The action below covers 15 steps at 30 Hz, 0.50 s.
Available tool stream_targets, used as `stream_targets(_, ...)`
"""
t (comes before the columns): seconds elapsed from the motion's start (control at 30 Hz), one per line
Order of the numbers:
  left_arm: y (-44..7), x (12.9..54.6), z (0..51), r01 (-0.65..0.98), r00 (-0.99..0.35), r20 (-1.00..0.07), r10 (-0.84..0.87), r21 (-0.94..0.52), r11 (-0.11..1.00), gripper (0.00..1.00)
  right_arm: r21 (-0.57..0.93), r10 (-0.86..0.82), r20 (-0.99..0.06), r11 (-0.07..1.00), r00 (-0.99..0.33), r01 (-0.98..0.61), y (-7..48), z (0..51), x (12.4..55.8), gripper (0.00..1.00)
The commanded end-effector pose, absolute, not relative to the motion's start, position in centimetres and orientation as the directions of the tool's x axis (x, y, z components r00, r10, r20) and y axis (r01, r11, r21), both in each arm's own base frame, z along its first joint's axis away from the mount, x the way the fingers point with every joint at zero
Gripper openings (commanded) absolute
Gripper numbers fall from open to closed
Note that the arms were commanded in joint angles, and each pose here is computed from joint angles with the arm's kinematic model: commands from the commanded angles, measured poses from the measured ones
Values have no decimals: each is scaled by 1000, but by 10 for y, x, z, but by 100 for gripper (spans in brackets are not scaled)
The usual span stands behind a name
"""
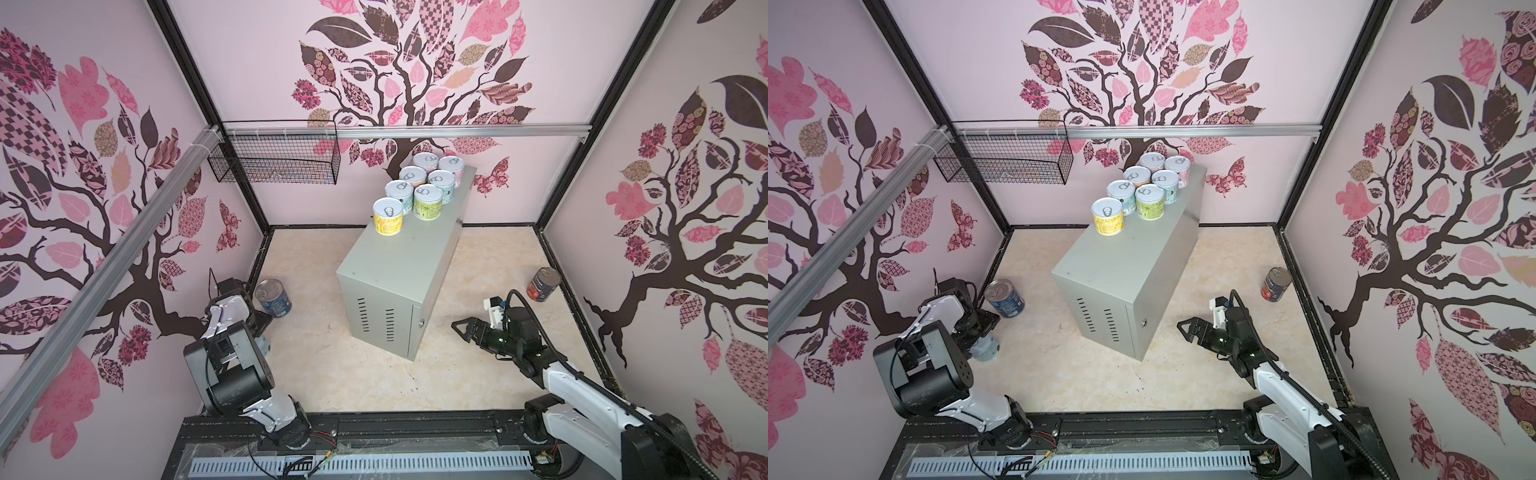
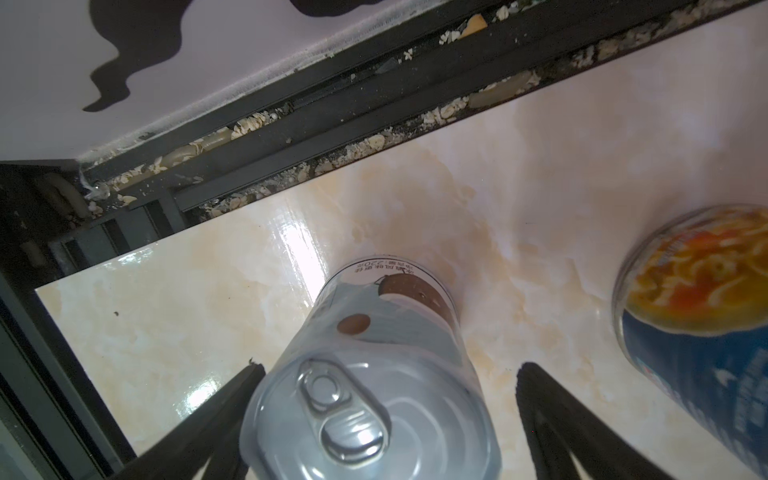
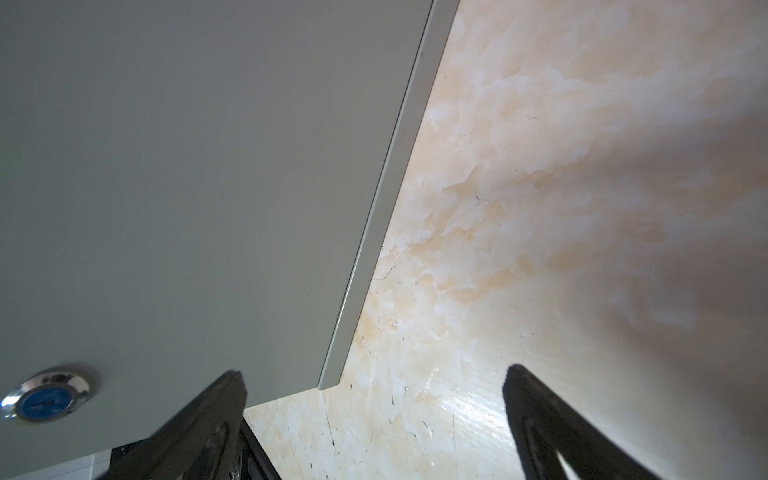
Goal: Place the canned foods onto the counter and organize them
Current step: 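Lower the left gripper over the light-blue can and close around it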
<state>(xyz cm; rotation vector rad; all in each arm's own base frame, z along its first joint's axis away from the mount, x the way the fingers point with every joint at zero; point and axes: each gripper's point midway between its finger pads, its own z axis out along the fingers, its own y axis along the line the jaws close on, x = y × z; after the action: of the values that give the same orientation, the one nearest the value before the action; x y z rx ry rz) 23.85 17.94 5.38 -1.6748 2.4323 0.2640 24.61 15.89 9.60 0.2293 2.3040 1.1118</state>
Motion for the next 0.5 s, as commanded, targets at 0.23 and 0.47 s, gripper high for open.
stream_targets(0.23,175,235,31,-931,-365,-170,-915,52,362,92,757,371,-431,645,-822,-106,161,97,247,100)
stream_targets(0.47,171,235,32,-930,-367,-169,-915,34,366,84,753,370,-437,649,-820,-108,160,98,246,100)
